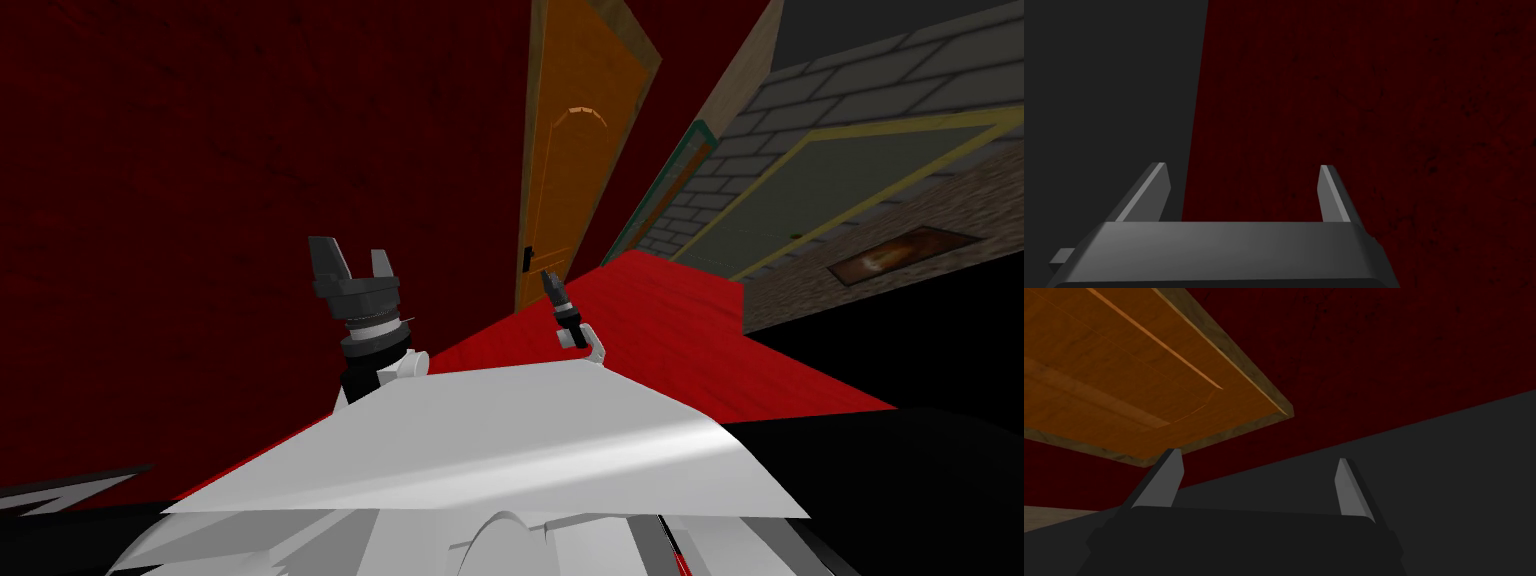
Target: Pull the door open
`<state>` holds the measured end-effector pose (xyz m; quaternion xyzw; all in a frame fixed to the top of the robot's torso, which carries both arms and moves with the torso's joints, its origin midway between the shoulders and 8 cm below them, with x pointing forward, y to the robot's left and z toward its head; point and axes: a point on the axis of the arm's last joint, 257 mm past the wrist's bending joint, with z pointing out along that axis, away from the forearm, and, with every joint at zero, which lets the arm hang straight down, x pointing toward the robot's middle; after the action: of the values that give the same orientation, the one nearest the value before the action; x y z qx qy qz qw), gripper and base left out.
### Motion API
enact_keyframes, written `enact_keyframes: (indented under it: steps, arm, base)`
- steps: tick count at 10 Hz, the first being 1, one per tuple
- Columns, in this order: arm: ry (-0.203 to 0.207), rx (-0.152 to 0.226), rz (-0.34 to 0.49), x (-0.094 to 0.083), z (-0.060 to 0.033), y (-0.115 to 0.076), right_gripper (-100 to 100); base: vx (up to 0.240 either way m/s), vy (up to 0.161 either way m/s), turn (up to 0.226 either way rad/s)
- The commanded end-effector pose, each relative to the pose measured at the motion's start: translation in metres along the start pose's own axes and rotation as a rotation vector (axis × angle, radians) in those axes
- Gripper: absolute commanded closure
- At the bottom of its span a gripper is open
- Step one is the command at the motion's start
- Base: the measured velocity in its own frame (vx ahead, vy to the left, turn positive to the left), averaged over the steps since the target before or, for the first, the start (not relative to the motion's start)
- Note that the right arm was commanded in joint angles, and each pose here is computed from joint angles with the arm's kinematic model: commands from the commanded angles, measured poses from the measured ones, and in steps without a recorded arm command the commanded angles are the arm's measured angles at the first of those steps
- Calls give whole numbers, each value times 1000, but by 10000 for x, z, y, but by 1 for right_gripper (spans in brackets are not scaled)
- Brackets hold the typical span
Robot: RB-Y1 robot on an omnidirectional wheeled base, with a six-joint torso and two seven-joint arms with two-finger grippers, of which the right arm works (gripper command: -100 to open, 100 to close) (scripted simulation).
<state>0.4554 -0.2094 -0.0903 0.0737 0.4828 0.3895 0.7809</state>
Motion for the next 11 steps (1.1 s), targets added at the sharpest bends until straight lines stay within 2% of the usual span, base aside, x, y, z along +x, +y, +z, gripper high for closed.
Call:
enact_keyframes:
  steps: [1, 2, 11]
  arm:
    - [30, 5, -28, 134, 17, -73, -100]
    - [30, 5, -28, 134, 17, -73, -100]
    - [191, 26, -182, 671, -26, -554, -100]
  base:
    - [93, -57, 11]
    - [65, -33, 10]
    - [92, -45, 13]
